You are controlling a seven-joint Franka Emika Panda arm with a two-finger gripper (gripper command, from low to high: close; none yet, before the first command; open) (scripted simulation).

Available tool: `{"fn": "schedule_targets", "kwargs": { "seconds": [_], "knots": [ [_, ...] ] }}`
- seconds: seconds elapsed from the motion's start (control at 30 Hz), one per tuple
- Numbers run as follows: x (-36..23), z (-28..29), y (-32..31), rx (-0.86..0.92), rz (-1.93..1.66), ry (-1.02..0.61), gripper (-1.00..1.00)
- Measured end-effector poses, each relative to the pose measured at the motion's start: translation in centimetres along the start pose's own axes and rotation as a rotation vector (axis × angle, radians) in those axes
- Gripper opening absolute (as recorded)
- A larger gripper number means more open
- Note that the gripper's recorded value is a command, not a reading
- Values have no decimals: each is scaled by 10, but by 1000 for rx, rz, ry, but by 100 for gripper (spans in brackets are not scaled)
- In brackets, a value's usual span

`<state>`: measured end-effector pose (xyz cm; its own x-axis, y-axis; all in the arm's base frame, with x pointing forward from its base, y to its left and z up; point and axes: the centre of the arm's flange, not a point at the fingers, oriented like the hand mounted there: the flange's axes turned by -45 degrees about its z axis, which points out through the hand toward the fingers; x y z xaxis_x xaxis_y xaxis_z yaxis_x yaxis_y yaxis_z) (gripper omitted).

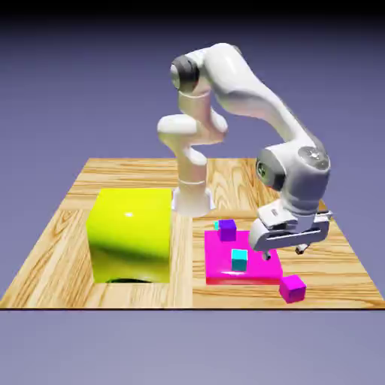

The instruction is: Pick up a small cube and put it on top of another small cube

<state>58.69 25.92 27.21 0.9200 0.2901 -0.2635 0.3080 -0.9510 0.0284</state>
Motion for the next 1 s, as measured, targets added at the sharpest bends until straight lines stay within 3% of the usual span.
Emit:
{"fn": "schedule_targets", "kwargs": {
  "seconds": [0.43, 0.57, 0.6, 0.67, 0.8, 0.87, 1.0],
  "knots": [
    [48, 96, -55, 29, -6, -409, 0],
    [37, 151, -56, 28, -6, -410, 0],
    [34, 161, -57, 29, -6, -410, -100],
    [34, 161, -57, 31, -6, -410, -100],
    [47, 107, -55, 30, -5, -410, -100],
    [43, 119, -51, 28, 8, -470, -100],
    [49, 140, 34, 103, 139, -542, -100]
  ]
}}
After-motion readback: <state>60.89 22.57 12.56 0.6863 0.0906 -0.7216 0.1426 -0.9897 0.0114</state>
